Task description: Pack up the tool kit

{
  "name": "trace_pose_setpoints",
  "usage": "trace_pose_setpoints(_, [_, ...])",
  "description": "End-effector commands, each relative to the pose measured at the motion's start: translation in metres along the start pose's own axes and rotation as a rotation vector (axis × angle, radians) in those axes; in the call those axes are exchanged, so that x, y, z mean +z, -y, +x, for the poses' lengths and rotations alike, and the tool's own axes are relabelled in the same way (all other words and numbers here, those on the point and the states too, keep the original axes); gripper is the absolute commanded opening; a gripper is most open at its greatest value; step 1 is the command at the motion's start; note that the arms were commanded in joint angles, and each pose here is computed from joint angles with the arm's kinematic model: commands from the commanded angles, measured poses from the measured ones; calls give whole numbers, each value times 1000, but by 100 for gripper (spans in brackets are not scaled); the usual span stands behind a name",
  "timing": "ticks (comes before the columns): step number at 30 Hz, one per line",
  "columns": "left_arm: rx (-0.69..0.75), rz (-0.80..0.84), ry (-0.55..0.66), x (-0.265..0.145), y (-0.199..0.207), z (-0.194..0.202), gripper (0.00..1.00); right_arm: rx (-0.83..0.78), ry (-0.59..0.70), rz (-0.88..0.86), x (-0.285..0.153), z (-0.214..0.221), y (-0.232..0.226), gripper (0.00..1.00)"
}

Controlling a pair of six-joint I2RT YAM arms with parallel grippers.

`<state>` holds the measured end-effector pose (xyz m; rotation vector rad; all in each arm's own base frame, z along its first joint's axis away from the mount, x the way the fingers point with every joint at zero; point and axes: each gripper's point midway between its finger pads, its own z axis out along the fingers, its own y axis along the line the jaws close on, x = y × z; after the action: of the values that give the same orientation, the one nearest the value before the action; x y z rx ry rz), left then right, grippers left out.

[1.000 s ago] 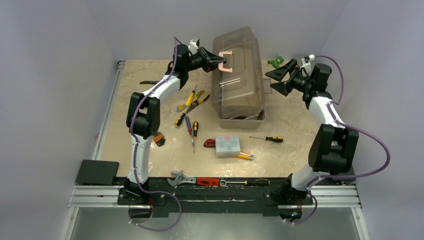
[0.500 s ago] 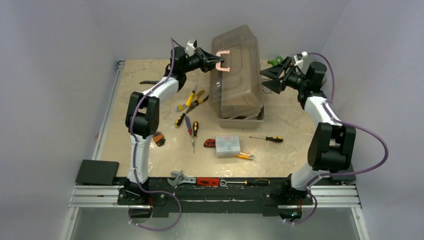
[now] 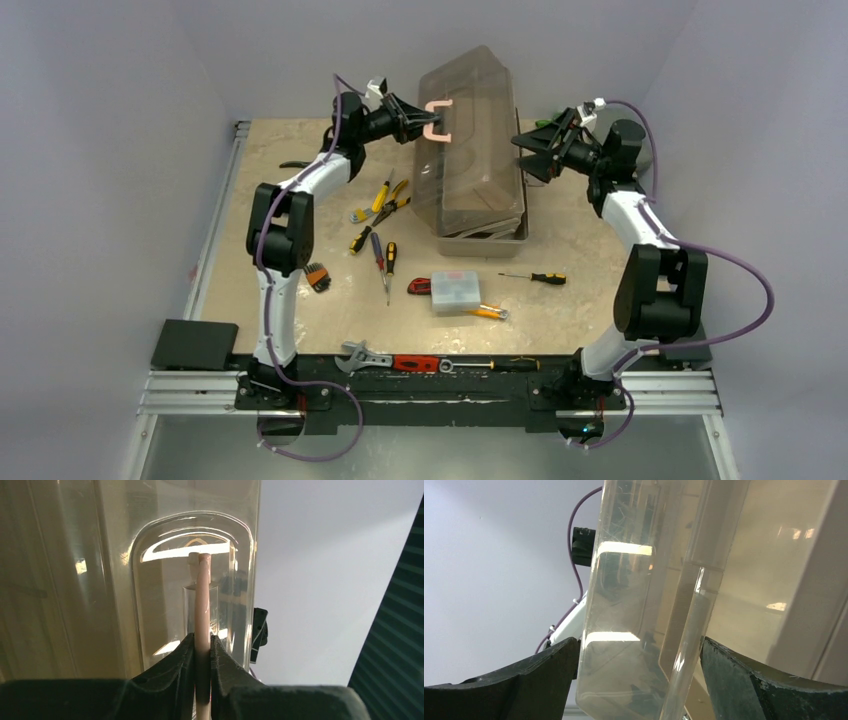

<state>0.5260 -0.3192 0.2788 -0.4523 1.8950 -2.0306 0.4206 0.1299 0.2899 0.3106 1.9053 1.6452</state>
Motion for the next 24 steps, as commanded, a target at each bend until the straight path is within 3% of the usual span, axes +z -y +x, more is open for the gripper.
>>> trace_pose_setpoints(1, [189, 43, -12, -14, 65, 16, 14, -125, -34, -125, 12, 2, -53, 89])
trace_pose_setpoints(7, [254, -67, 19, -27, 54, 13, 24, -120, -47, -170, 22, 8, -63, 88])
trace_pose_setpoints(17, [289, -168, 12, -38, 34, 10, 30, -145, -85, -205, 42, 15, -88, 87])
trace_pose_setpoints(19, [304, -198, 13, -41, 28, 8, 27, -151, -88, -208, 44, 15, -92, 87])
trace_pose_setpoints(24, [302, -246, 47, -56, 13, -3, 0, -174, -84, -144, 48, 13, -88, 87])
